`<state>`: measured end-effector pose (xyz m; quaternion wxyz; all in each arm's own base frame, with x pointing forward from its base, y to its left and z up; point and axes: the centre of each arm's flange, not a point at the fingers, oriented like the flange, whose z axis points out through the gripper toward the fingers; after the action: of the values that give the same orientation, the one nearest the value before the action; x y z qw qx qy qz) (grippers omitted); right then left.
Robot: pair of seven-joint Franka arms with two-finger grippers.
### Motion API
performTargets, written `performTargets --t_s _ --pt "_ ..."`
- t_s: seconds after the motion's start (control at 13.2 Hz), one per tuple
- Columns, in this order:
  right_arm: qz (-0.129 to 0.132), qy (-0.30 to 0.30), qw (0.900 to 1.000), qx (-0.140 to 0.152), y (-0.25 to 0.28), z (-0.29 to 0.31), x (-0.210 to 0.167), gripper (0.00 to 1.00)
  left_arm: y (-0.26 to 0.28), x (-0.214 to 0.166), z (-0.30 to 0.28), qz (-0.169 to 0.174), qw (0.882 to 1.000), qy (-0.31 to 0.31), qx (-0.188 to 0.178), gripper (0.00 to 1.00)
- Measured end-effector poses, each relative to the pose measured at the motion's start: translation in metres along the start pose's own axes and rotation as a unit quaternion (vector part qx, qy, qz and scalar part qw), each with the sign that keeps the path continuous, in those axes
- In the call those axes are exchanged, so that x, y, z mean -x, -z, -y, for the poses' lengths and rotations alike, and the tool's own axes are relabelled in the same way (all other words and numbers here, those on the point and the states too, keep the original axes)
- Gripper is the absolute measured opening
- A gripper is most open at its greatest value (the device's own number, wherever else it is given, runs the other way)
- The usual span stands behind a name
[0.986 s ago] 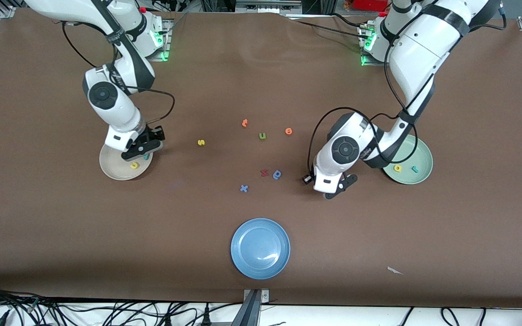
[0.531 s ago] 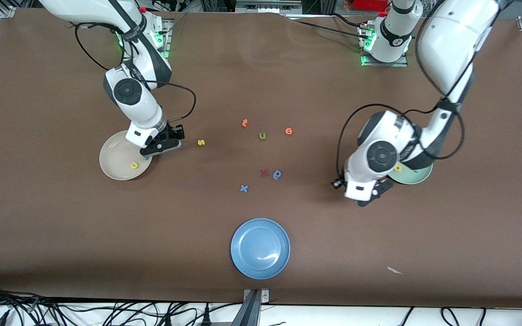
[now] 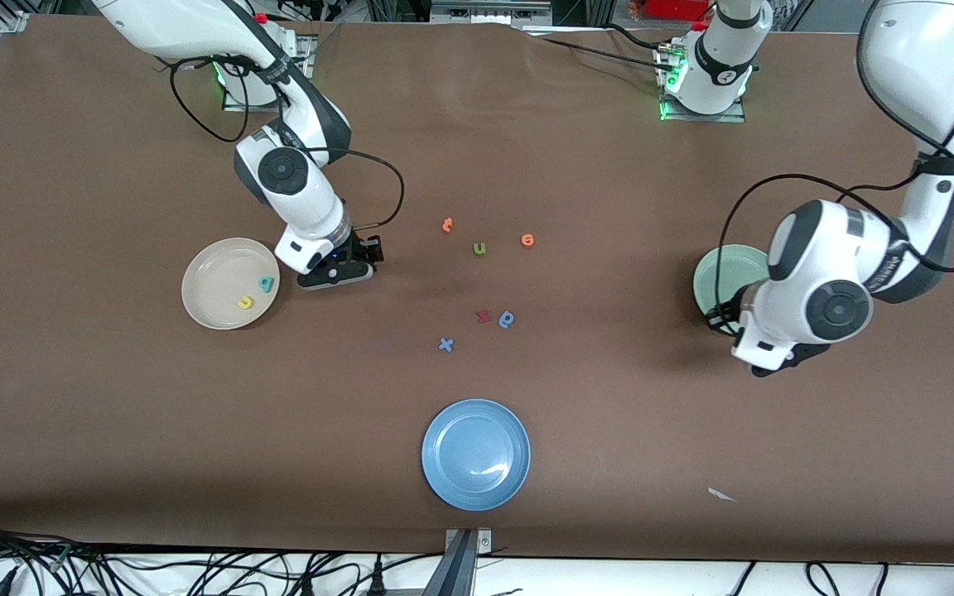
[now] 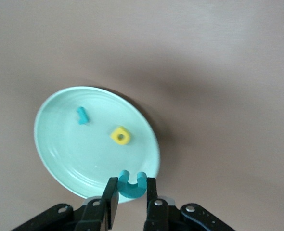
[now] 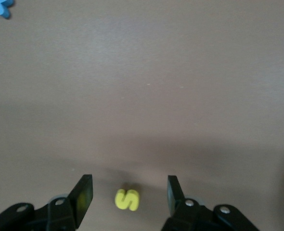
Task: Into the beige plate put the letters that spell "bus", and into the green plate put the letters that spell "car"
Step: 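Place the teal c on the green plate while the right gripper grasps yellow s, then withdraw the left gripper while the right gripper carries the s to cream plate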
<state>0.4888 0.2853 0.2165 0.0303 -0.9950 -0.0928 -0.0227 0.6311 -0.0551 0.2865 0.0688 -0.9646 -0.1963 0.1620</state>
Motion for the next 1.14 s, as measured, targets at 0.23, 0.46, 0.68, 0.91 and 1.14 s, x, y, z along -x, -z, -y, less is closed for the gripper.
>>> performTargets --t_s 0.23,0.46,0.68,0.91,1.14 --pt "0.004 -0.001 1.0 -0.004 -0.007 0.004 0.002 0.7 -0.017 -0.007 0.045 0.02 0.999 -0.03 -0.002 0.27" --pt "0.01 0.001 1.0 -0.005 -0.014 0.005 0.005 0.68 -0.03 0.003 0.065 0.003 0.999 -0.037 0.005 0.27" --pt "0.01 0.006 1.0 -0.012 -0.024 0.009 0.017 0.68 -0.035 0.01 0.066 -0.005 0.999 -0.038 0.006 0.32" --pt "0.015 0.009 1.0 -0.016 -0.034 0.008 0.03 0.67 -0.033 0.011 0.068 -0.007 0.999 -0.037 0.006 0.63" --pt "0.015 0.009 1.0 -0.018 -0.037 0.008 0.035 0.64 -0.025 0.01 0.071 -0.016 0.999 -0.034 0.009 0.94"
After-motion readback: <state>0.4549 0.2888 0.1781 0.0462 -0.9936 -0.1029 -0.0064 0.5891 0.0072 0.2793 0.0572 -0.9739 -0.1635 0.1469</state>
